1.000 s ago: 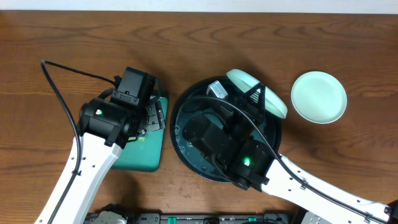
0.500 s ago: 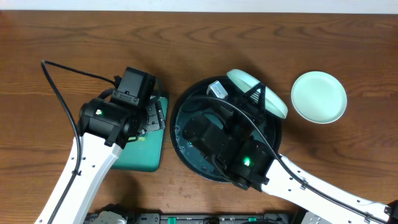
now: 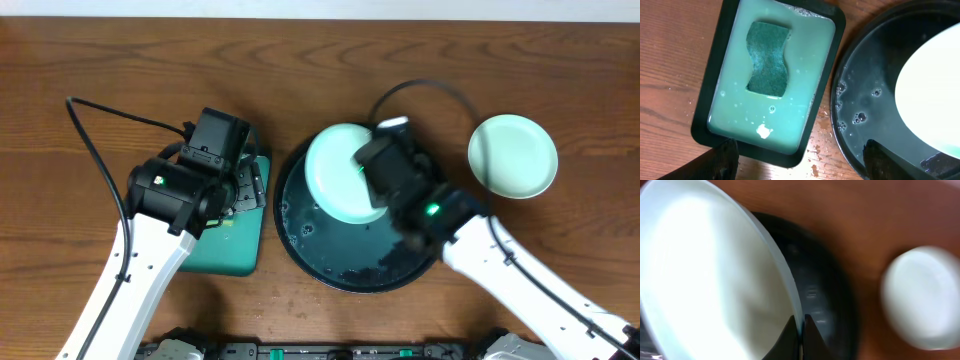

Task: Clean dirty plates on tray and stack at the side

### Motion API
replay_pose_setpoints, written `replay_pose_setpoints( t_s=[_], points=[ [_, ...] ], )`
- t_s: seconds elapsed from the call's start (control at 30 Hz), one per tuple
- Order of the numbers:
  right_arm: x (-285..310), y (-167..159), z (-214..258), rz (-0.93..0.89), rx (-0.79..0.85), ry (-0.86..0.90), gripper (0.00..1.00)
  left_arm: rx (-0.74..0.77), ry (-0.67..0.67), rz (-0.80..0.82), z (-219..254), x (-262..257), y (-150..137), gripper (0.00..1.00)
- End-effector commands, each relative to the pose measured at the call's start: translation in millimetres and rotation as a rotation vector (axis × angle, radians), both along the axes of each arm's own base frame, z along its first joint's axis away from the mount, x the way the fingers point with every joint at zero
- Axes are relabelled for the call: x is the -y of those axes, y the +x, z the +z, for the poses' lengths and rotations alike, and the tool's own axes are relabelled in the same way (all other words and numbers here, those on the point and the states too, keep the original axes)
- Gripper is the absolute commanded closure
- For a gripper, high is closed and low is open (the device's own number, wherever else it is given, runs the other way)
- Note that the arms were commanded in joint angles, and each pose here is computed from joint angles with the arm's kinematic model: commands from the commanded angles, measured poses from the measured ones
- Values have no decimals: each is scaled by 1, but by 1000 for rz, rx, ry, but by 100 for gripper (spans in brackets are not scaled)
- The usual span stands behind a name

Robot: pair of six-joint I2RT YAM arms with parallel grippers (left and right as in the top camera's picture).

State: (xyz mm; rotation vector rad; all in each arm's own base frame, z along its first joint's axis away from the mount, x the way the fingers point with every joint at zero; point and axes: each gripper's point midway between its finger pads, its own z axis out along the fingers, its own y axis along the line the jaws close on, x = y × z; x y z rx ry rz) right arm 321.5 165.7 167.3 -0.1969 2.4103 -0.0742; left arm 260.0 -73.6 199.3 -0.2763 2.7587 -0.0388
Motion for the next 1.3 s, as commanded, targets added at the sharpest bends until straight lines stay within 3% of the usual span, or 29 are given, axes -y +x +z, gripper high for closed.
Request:
replay_pose_setpoints(
  t_s=[0.0,0.33,0.63,0.8,1.2,1.23,1.27],
  points=[
    [-14,0,6,-39,-128,376,99,1,11,6,0,-2,0,20],
    [132,36,13,-478,-135,660,99,1,11,6,0,-2,0,20],
    [269,7,-15,-928,-98,710,98,19,4,6,1,0,4,20],
    [303,-21,-68,-1122,-177,715,99,18,4,6,1,0,4,20],
    [313,-13,-131,-1179,-233,739,98,18,4,6,1,0,4,20],
    [313,-11,-134,-1180,-232,743,97,18,4,6,1,0,4,20],
    [312,-7,-134,-1167,-228,757,88,18,4,6,1,0,4,20]
  ],
)
